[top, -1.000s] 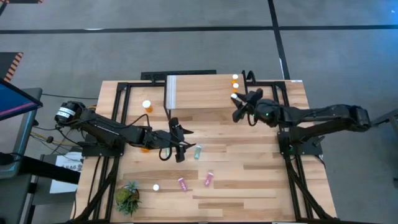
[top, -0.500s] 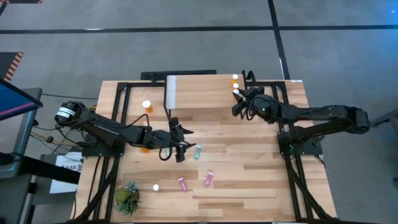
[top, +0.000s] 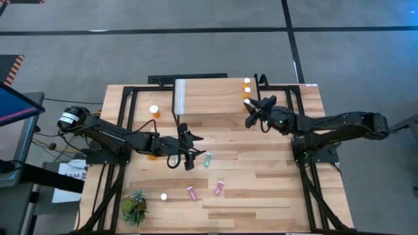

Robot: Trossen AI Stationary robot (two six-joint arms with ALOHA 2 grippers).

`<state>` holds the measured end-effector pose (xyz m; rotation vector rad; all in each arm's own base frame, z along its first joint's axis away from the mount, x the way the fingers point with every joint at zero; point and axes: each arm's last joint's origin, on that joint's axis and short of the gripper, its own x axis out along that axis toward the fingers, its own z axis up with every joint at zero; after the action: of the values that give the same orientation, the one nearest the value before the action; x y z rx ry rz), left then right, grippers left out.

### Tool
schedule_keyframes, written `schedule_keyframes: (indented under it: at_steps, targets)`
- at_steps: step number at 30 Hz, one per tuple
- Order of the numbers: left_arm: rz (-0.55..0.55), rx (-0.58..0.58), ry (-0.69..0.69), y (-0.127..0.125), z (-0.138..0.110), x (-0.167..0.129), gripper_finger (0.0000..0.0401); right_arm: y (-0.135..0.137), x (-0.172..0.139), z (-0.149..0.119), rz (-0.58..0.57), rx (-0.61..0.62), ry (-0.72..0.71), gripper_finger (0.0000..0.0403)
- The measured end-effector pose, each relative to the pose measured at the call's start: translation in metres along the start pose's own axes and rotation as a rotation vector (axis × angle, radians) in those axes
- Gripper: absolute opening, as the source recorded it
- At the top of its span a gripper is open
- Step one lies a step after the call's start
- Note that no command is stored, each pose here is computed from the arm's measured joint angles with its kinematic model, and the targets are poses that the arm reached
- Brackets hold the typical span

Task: Pick and place medicine bottles onto shelf by color
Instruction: Put the small orange pill bottle on the shelf aligned with the other small orange pill bottle

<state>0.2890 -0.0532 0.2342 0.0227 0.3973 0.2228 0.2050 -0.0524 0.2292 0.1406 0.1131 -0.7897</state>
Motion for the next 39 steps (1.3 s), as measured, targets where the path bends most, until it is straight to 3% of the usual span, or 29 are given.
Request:
schedule_keyframes:
  at_steps: [5, 19, 39]
  targets:
    - [-0.001, -0.003, -0.008, 0.0, 0.001, 0.0, 0.0238, 0.004, -0.002, 0.004, 0.023, -0.03, -0.041, 0.0129]
    - [0.0, -0.011, -0.006, 0.0, 0.001, 0.0, 0.0238, -0.015, 0.008, 0.002, -0.079, 0.001, -0.007, 0.0129]
    - [0.0, -0.011, -0.006, 0.0, 0.001, 0.0, 0.0238, -0.014, 0.01, 0.0, -0.055, 0.022, 0.014, 0.0134]
